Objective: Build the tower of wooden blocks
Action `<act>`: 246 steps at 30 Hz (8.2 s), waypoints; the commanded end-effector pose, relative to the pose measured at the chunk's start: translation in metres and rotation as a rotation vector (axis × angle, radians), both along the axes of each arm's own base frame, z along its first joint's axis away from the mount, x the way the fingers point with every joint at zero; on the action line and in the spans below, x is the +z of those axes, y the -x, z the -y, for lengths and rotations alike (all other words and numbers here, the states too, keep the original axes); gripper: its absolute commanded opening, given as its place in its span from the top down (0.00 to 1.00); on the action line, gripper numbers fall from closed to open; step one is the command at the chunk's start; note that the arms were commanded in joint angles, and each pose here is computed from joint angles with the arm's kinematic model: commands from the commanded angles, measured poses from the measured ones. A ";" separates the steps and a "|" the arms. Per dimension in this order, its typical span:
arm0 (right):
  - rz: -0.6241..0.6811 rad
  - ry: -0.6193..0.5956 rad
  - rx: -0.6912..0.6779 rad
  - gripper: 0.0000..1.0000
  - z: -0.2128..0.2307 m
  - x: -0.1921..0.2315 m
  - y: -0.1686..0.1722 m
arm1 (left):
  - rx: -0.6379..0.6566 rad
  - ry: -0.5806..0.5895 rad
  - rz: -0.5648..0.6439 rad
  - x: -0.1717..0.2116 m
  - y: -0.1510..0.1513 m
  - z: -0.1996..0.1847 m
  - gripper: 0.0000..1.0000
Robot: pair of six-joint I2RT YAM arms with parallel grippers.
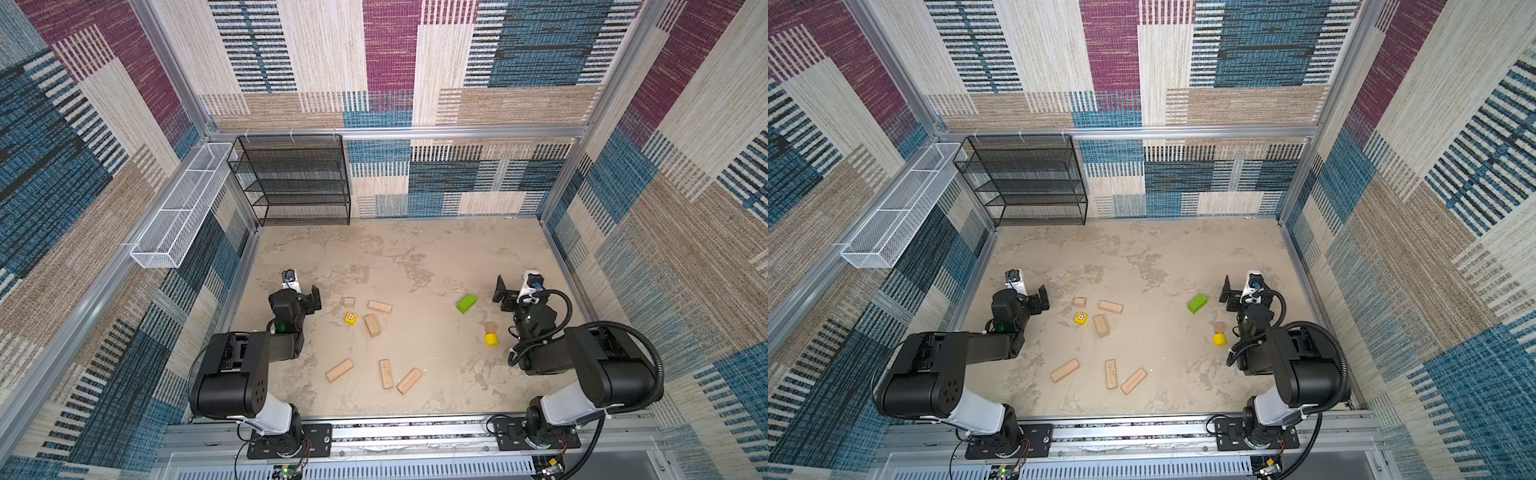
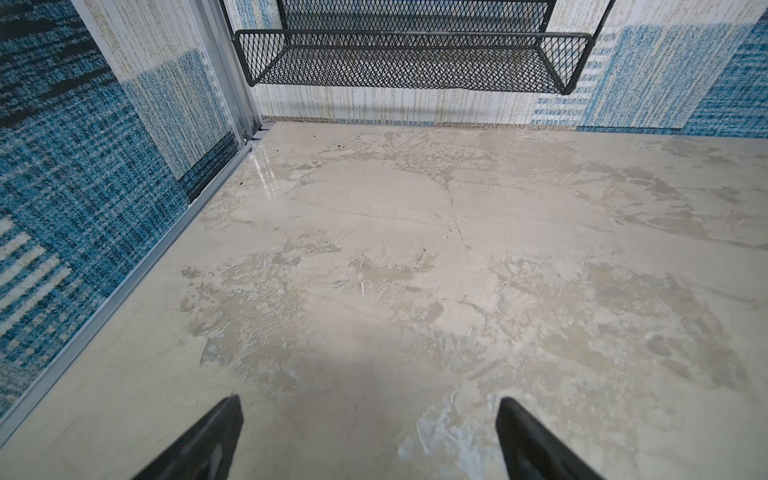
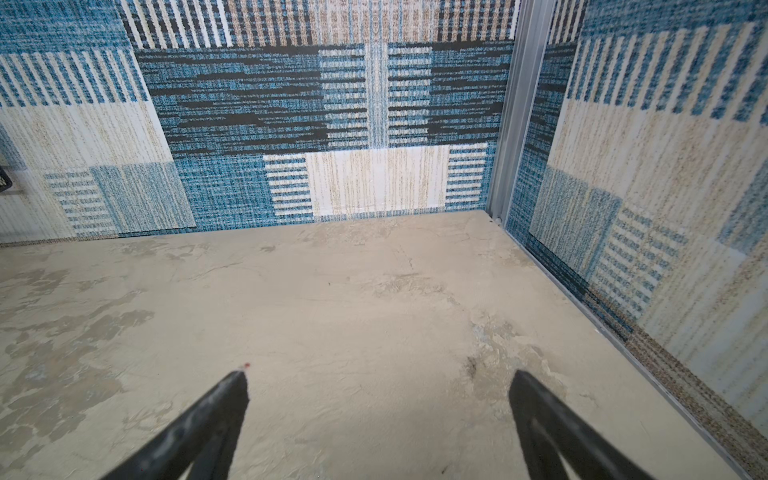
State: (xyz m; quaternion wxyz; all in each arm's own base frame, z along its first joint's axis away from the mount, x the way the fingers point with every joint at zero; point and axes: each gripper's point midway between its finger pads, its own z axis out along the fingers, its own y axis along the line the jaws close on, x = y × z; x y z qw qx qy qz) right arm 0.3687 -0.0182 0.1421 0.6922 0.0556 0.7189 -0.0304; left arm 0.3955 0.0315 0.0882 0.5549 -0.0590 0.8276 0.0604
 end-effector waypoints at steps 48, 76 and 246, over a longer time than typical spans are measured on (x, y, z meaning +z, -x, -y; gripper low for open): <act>-0.425 -0.278 0.338 0.16 -0.088 0.134 0.007 | -0.198 0.268 -0.479 0.194 0.026 0.075 0.00; -0.633 -0.202 0.100 0.36 -0.066 0.098 0.047 | -0.700 0.223 -0.206 0.210 0.081 0.154 0.00; -1.181 -0.133 0.117 0.53 -0.261 -0.103 0.012 | -1.013 0.002 -0.246 0.190 0.159 0.249 0.04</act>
